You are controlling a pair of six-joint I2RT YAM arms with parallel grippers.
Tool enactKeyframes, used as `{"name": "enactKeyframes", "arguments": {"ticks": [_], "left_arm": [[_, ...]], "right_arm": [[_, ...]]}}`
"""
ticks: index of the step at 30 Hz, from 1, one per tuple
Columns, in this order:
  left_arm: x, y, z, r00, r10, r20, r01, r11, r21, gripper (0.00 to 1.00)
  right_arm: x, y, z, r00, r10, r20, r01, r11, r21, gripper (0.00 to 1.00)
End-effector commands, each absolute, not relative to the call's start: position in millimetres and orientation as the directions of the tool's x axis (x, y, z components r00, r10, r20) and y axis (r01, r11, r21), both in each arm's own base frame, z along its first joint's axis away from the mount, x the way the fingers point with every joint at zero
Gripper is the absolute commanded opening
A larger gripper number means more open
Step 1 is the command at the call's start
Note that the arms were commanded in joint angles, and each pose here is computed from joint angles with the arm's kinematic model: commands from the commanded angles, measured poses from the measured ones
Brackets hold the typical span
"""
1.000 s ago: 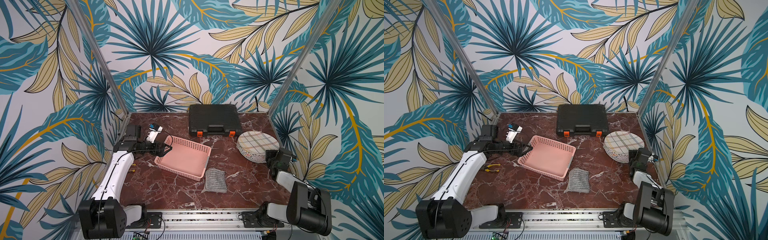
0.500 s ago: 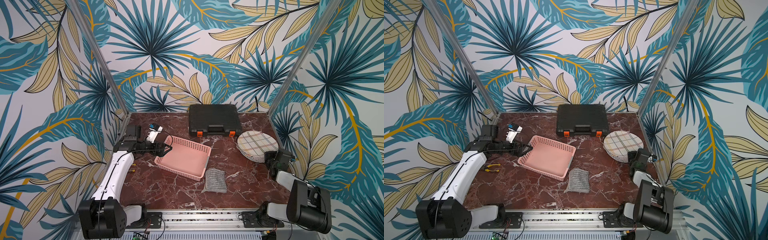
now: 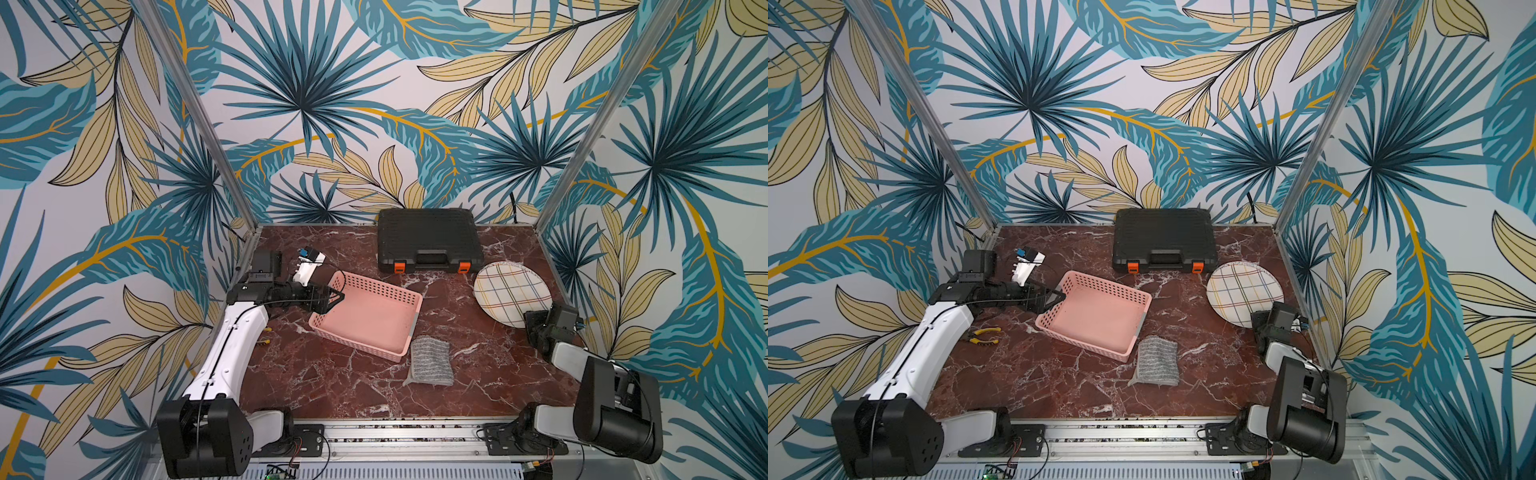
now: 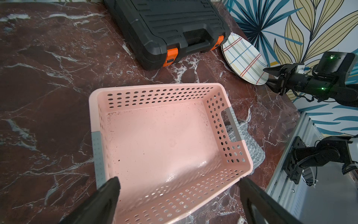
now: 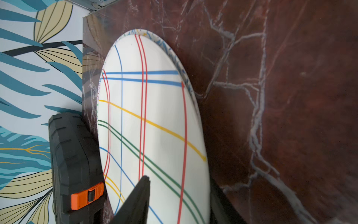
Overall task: Wipe the wet plate dry
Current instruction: Place the plate on the plate, then reset both arms
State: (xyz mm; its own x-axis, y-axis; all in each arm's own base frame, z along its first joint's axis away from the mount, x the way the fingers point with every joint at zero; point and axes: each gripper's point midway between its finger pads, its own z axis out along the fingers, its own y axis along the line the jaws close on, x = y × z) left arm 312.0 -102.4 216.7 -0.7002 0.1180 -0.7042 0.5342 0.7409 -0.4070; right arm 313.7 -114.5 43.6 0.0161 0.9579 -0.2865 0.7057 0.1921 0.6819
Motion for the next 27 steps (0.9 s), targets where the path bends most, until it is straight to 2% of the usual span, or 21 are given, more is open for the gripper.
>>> {"name": "enactKeyframes", "arguments": {"ticks": [1,5,9,16,18,19,20,23,25,27], "left_arm": [[311.3,-102.3,217.3,-0.695,0.109,-0.710,0.539,0.733,-0.415,1.00],[311.6,-102.5,217.4,-0.695,0.108,-0.710,0.540,0.731,-0.417,1.00],[312.1,-101.5,217.5,-0.694,0.109,-0.712,0.537,0.737,-0.411,1.00],[317.9,-92.7,218.5,-0.678,0.121,-0.725,0.517,0.780,-0.353,1.00],[320.4,-87.6,220.4,-0.668,0.128,-0.733,0.505,0.801,-0.321,0.96],[323.5,-82.5,219.8,-0.665,0.133,-0.735,0.489,0.821,-0.294,0.89],[327.6,-76.0,219.9,-0.663,0.137,-0.736,0.466,0.845,-0.263,0.78],[342.3,-49.9,211.8,-0.678,0.171,-0.715,0.380,0.914,-0.142,0.34],[355.1,-25.5,195.6,-0.715,0.197,-0.670,0.301,0.953,-0.040,0.11],[364.1,-8.0,182.6,-0.756,0.208,-0.621,0.244,0.969,0.027,0.05]], "right_arm": [[303.4,-109.0,32.4,-0.033,0.959,-0.281,0.750,0.209,0.628,0.59],[297.7,-109.7,37.0,-0.065,0.952,-0.301,0.773,0.238,0.587,0.77],[288.2,-113.0,49.1,-0.087,0.939,-0.333,0.801,0.265,0.537,0.88],[271.0,-108.8,76.2,-0.149,0.919,-0.365,0.814,0.324,0.482,0.95],[268.3,-107.5,86.6,-0.161,0.912,-0.377,0.806,0.342,0.483,0.95],[267.8,-105.6,91.7,-0.166,0.910,-0.379,0.798,0.350,0.491,0.95],[269.4,-103.9,98.5,-0.171,0.907,-0.385,0.783,0.363,0.506,0.94],[282.4,-90.2,122.1,-0.221,0.893,-0.392,0.697,0.426,0.577,0.92],[291.7,-76.5,138.9,-0.284,0.863,-0.417,0.633,0.495,0.595,0.92],[297.1,-62.2,148.3,-0.349,0.821,-0.452,0.591,0.567,0.573,0.92]]}}
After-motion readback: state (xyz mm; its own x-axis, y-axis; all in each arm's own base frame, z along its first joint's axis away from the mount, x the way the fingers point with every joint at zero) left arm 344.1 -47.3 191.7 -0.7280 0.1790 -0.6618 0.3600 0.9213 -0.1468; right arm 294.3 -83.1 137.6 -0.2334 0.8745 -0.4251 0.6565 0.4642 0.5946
